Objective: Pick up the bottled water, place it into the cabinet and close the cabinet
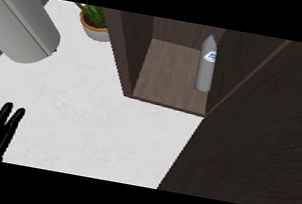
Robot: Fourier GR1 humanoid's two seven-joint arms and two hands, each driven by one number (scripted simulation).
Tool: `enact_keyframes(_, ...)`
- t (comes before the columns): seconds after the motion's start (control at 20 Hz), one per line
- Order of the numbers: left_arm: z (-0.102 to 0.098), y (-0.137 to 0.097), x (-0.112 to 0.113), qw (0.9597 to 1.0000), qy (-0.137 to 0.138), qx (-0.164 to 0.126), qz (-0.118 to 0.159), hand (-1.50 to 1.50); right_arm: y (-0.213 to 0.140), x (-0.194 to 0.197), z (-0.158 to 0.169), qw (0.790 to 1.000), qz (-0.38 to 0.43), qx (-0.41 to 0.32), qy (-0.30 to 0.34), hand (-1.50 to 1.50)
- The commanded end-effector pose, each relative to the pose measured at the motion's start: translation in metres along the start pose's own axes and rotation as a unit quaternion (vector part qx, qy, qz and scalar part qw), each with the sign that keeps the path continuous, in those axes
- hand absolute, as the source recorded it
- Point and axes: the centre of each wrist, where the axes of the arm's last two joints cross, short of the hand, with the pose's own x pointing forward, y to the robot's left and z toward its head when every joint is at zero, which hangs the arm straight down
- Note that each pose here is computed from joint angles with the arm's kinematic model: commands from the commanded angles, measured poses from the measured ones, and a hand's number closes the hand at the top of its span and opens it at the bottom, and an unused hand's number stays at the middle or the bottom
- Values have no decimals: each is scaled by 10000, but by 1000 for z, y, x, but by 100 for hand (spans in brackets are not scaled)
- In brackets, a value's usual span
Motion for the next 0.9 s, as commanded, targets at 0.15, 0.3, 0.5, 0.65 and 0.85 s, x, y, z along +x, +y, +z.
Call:
enact_keyframes(0.15, 5, 2, 0, 9999, 100, -117, 75, -150, 7, -9, -36, 9930, -1006, -551, -271, 150)
enact_keyframes(0.3, -2, 6, 4, 9998, -38, -210, 51, -150, 10, -19, -42, 9906, -1349, -165, -156, 150)
enact_keyframes(0.5, -5, 7, 7, 9992, -72, -386, 74, -150, 23, -40, -44, 9700, -2308, 752, 148, 150)
enact_keyframes(0.65, -7, 11, 6, 9988, -84, -473, 92, -150, 21, -44, -47, 9558, -2824, 818, 63, 150)
enact_keyframes(0.85, -2, 9, 4, 9993, -31, -347, 127, -150, -2, -48, -35, 9543, -2978, -243, -84, 150)
